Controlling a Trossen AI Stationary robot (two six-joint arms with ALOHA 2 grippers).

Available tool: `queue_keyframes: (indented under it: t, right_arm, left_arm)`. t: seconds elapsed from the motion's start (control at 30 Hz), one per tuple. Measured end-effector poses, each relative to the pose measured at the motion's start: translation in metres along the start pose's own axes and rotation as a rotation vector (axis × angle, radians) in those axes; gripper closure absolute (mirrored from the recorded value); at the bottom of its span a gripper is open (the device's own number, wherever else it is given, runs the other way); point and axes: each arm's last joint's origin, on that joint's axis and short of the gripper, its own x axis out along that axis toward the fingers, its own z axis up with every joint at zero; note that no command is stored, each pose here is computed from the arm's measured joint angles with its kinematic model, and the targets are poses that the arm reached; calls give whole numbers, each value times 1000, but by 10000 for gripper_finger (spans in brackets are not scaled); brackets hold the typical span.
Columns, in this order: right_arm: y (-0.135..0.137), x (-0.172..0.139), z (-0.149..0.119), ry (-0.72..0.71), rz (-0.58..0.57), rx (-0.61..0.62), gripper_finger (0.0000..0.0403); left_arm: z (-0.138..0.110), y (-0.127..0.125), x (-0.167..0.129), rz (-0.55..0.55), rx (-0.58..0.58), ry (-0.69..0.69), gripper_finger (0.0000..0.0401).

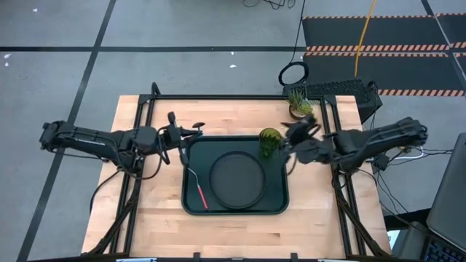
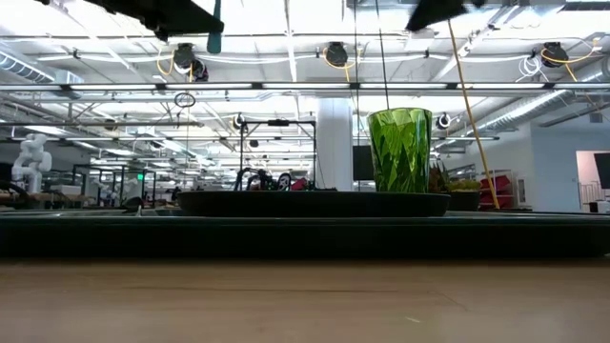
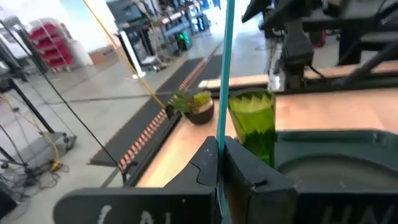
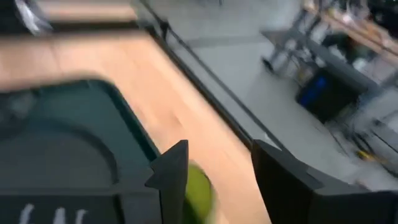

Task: Pick and place plate/cup/fork/spoon on tray
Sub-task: Put the blue spoon to the left of the pink fork on the black tray

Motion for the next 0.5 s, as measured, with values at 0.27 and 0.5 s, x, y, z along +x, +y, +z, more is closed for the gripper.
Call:
queue_keyframes:
  t: [0.27, 0.5]
  right_arm:
    - [-27, -15, -45, 121, 93, 9, 250]
    - [-41, -21, -86, 38, 158, 88, 252]
  left_arm:
    - [-4, 12, 4, -105, -61, 4, 394]
    - [-8, 17, 4, -114, -87, 38, 394]
